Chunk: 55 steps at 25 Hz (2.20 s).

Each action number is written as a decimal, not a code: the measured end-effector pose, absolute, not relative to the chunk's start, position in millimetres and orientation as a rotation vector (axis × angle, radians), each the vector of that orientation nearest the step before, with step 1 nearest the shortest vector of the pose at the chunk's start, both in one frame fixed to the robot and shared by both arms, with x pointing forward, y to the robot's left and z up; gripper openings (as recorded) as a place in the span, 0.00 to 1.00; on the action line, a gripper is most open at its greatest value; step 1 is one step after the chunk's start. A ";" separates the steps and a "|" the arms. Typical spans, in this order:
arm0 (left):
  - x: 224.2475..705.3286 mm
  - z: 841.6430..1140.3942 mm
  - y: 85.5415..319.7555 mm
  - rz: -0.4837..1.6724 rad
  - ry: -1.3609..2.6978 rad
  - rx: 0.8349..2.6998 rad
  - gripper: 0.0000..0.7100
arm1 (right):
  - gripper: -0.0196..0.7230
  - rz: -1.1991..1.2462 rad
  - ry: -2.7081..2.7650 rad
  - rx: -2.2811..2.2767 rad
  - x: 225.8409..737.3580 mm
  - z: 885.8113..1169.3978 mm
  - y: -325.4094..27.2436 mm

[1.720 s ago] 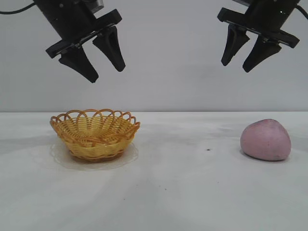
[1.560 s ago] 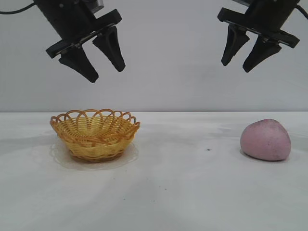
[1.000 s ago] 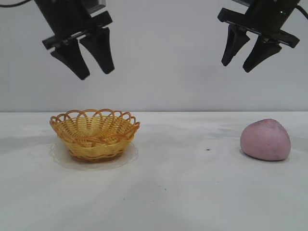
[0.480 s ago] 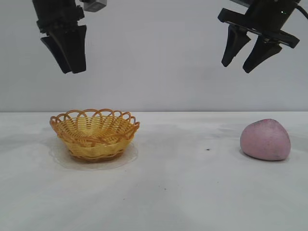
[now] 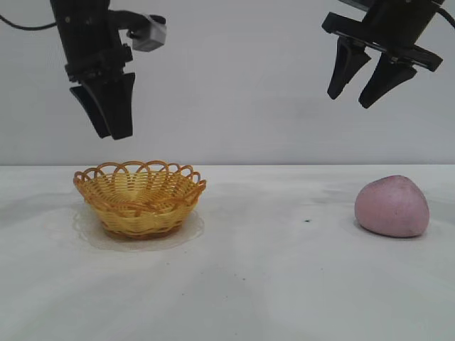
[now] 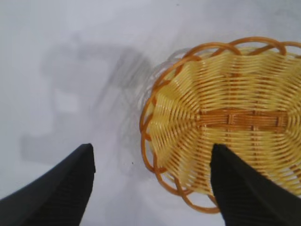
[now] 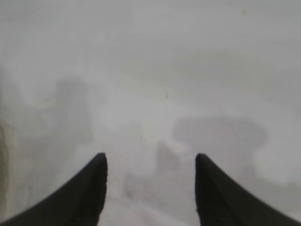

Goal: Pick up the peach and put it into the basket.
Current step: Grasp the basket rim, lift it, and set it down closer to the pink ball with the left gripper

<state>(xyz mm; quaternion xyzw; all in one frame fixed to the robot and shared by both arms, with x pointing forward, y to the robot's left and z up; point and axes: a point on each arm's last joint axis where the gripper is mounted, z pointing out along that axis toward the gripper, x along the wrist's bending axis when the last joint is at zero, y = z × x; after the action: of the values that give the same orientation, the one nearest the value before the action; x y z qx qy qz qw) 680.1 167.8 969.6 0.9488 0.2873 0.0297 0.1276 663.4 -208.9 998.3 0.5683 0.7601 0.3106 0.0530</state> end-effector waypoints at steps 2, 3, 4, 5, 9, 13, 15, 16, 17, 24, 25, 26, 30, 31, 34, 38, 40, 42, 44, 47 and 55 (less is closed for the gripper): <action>683.7 963.4 166.1 0.074 0.840 2.755 0.64 | 0.55 0.944 2.311 1.728 663.4 998.3 -208.9; 685.5 958.9 165.6 0.066 0.842 2.758 0.64 | 0.55 0.944 2.311 1.728 663.4 998.3 -208.9; 687.6 956.2 164.9 0.064 0.843 2.756 0.64 | 0.55 0.944 2.311 1.728 663.4 998.3 -208.9; 690.0 954.9 164.1 0.066 0.843 2.753 0.64 | 0.55 0.944 2.311 1.728 663.4 998.3 -208.9; 698.0 945.6 161.6 0.063 0.842 2.750 0.64 | 0.55 0.939 2.320 1.723 662.9 998.0 -208.8; 700.8 932.2 160.7 0.033 0.846 2.761 0.64 | 0.55 0.936 2.323 1.722 662.7 997.9 -208.9; 701.5 925.2 160.6 0.016 0.847 2.768 0.64 | 0.55 0.935 2.327 1.723 662.4 997.8 -208.8; 702.5 923.8 160.3 0.016 0.847 2.768 0.64 | 0.55 0.935 2.326 1.723 662.5 997.8 -208.8; 702.8 920.4 160.2 0.008 0.847 2.772 0.64 | 0.55 0.933 2.329 1.722 662.3 997.7 -208.8; 702.7 917.0 158.1 -0.019 0.830 2.775 0.10 | 0.55 0.930 2.330 1.720 662.3 997.7 -209.0; 702.2 917.5 158.0 -0.028 0.830 2.776 0.10 | 0.55 0.930 2.330 1.720 662.3 997.7 -209.0; 702.1 918.6 157.8 -0.037 0.841 2.772 0.10 | 0.55 0.930 2.330 1.720 662.2 997.6 -208.9; 701.5 928.2 156.9 -0.098 0.992 2.729 0.00 | 0.55 0.929 2.331 1.720 662.2 997.6 -209.0; 702.3 931.7 156.3 -0.104 1.042 2.706 0.00 | 0.55 0.928 2.331 1.718 662.2 997.6 -209.1; 708.9 943.6 157.8 -0.095 1.200 2.591 0.00 | 0.55 0.925 2.332 1.717 662.2 997.5 -209.2; 711.9 957.5 169.2 -0.095 1.427 2.449 0.00 | 0.55 0.923 2.333 1.715 662.2 997.4 -209.3; 711.3 970.4 172.9 -0.097 1.506 2.367 0.00 | 0.55 0.921 2.335 1.715 662.1 997.3 -209.3; 709.5 986.2 174.2 -0.111 1.552 2.281 0.00 | 0.55 0.920 2.335 1.713 662.1 997.3 -209.4; 706.4 999.9 171.4 -0.139 1.578 2.207 0.00 | 0.55 0.920 2.335 1.713 662.1 997.3 -209.4; 701.9 1016.4 167.6 -0.151 1.600 2.141 0.00 | 0.55 0.918 2.334 1.711 662.2 997.3 -209.5; 685.8 1017.1 144.9 -0.200 1.615 2.158 0.00 | 0.55 0.918 2.333 1.710 662.3 997.3 -209.6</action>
<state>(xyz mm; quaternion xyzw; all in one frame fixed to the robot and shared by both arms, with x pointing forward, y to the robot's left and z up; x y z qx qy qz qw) 685.8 144.9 1017.1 0.7792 0.5832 -0.0722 0.2178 662.3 -209.6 997.3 0.5628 0.7675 0.3022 0.0533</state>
